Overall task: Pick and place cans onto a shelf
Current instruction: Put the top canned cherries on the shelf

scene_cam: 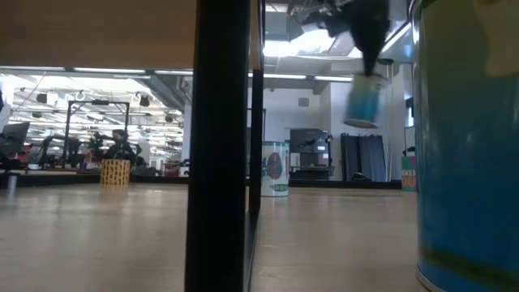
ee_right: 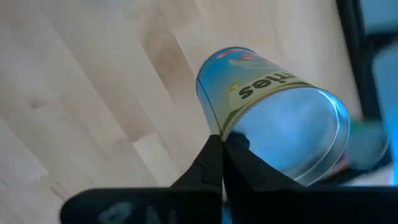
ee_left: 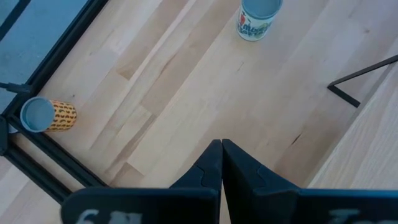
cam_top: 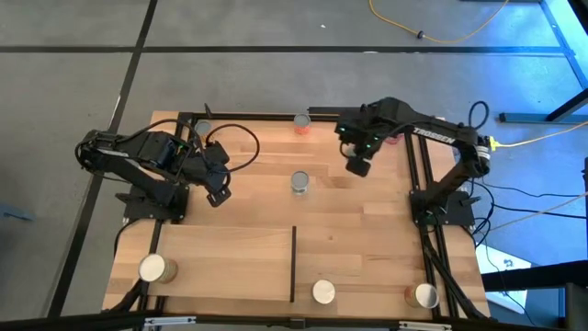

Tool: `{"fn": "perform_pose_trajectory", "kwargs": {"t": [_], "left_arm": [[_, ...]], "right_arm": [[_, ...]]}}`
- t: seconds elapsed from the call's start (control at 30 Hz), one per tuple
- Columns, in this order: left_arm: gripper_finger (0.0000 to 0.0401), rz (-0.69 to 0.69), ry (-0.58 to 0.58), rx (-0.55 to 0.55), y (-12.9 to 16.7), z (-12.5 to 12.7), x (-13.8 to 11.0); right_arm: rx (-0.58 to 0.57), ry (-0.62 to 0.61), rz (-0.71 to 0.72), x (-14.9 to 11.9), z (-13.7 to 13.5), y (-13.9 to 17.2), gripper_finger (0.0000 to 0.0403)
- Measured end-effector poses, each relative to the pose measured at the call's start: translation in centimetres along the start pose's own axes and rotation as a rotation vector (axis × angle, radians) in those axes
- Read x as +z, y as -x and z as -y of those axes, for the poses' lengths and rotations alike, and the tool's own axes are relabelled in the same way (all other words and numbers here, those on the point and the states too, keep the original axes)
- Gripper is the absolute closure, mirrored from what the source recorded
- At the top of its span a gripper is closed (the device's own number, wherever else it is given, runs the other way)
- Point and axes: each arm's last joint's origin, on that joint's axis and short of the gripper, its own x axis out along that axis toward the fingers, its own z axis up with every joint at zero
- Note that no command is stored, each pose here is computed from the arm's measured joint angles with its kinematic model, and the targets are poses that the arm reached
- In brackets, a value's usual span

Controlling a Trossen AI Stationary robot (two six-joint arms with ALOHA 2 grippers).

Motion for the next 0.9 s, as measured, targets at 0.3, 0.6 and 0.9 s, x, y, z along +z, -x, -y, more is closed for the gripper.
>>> {"fn": "perform_pose_trajectory", "kwargs": {"t": [0.3, 0.6, 0.9], "left_arm": [[0.0401, 0.000, 0.000, 0.000, 0.0, 0.0, 0.0], [0.0401, 0.000, 0.000, 0.000, 0.0, 0.0, 0.0], [0.0401, 0.001, 0.001, 0.000, 0.0, 0.0, 0.0]], "right_arm": [[-0.077, 0.229, 0.117, 6.6, -1.8, 0.8, 0.0403], [-0.106, 0.358, 0.165, 11.2, -3.0, -1.0, 0.0403], [-0.086, 0.438, 0.015, 12.9, -4.0, -5.9, 0.0403]]}}
